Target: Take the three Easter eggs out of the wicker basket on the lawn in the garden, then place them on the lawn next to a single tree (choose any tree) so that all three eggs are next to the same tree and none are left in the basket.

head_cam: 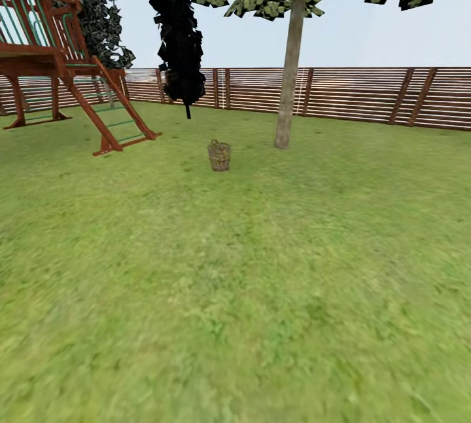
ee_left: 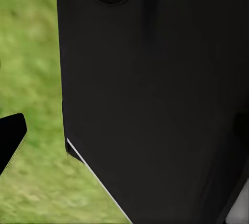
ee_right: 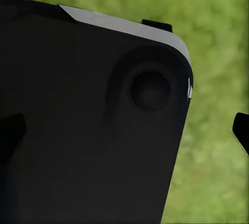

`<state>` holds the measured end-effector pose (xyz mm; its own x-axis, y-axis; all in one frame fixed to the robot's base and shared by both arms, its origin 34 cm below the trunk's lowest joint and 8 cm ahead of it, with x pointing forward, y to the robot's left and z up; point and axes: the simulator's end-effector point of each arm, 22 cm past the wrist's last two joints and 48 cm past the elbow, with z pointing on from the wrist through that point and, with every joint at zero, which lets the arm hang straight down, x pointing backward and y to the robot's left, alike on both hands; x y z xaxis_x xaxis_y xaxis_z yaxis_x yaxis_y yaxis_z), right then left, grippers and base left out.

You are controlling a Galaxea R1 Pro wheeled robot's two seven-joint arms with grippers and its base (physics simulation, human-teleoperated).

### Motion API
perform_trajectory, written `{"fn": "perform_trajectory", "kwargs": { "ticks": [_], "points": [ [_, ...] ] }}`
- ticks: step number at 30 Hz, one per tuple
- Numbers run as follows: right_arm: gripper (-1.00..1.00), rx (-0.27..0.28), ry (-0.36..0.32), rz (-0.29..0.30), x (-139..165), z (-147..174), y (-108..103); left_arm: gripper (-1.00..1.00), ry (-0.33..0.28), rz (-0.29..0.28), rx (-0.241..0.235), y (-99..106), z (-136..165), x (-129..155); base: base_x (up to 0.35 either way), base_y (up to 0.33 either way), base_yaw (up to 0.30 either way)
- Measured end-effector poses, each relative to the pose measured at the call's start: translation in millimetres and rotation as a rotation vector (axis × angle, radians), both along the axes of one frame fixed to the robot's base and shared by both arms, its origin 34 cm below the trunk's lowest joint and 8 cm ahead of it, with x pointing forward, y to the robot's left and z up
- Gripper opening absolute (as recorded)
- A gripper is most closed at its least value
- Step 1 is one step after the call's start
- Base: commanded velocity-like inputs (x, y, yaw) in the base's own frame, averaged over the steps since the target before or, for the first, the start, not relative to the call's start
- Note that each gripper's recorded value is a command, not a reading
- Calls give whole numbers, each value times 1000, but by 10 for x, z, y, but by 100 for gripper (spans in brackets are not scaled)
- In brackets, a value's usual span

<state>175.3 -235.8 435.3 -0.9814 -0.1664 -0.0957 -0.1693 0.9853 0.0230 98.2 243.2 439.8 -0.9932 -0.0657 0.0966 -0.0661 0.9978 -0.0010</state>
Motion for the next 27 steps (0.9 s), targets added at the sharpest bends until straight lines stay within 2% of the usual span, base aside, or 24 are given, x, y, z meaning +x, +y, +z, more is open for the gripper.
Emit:
{"fn": "perform_trajectory", "kwargs": {
  "ticks": [10,19,27],
  "points": [
    [100,3,1,1,-3,0,-6,100,1,0,0,0,0,-3,337,0,0],
    [100,-17,-11,-5,10,2,-139,100,1,0,0,0,0,-3,337,0,0],
    [100,-11,-14,-2,20,2,-94,100,1,0,-1,-2,1,-5,337,0,0]
  ]
}}
